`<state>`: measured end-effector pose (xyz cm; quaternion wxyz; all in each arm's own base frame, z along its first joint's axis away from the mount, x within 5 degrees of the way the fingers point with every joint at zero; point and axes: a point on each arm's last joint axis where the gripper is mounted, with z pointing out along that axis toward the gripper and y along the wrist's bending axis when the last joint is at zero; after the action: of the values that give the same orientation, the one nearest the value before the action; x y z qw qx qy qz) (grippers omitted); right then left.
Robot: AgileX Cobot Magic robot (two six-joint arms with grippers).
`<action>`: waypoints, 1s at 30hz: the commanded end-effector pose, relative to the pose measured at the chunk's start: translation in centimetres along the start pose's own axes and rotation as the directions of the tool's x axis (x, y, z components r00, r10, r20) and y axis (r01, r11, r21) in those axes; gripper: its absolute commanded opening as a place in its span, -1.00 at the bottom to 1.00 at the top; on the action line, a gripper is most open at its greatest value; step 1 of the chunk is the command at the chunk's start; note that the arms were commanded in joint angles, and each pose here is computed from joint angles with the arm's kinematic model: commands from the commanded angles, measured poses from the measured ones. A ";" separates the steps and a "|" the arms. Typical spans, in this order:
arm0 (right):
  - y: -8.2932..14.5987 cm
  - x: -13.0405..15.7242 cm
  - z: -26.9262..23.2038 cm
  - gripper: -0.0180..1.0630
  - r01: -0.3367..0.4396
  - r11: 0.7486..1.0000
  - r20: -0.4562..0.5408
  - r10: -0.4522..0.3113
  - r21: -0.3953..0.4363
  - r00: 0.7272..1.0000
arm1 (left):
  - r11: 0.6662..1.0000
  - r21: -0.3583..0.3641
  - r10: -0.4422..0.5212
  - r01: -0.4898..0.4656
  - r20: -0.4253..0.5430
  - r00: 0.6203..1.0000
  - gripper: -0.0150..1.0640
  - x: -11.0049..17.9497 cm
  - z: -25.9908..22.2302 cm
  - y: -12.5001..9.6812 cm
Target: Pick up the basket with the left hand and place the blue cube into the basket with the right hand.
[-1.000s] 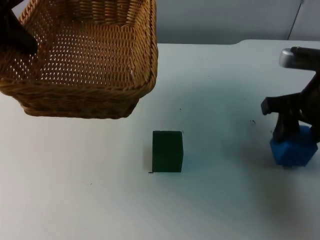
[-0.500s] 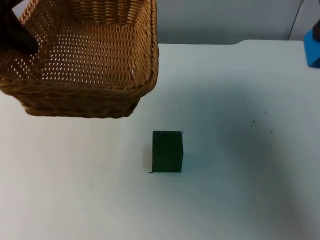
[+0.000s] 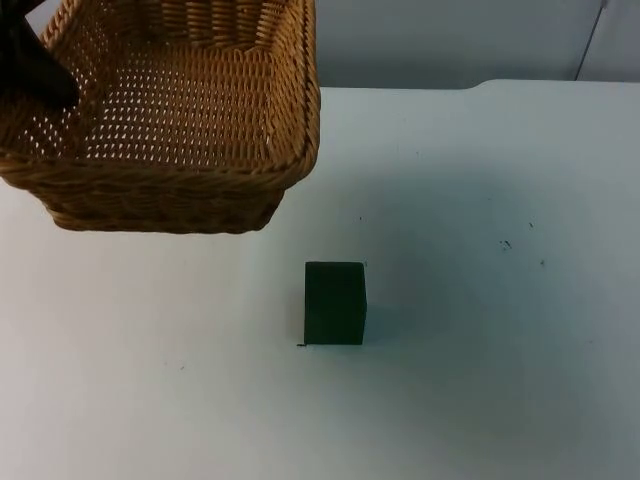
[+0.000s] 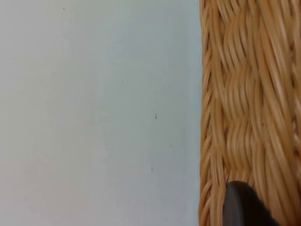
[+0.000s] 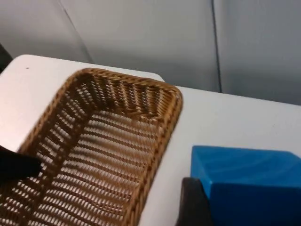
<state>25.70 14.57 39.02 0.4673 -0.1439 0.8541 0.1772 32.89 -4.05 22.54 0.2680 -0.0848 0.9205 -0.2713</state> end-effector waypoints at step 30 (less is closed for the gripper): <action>10.6 2.4 20.1 -0.97 0.248 0.951 -0.175 -0.280 -0.184 0.944 | 0.999 0.023 -0.035 0.034 0.012 0.999 -0.98 -0.1 -0.3 -0.3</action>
<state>34.97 32.25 28.64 0.3788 -0.2983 0.8594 0.1704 32.90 -4.06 22.55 0.2681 -0.0862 0.9200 -0.2725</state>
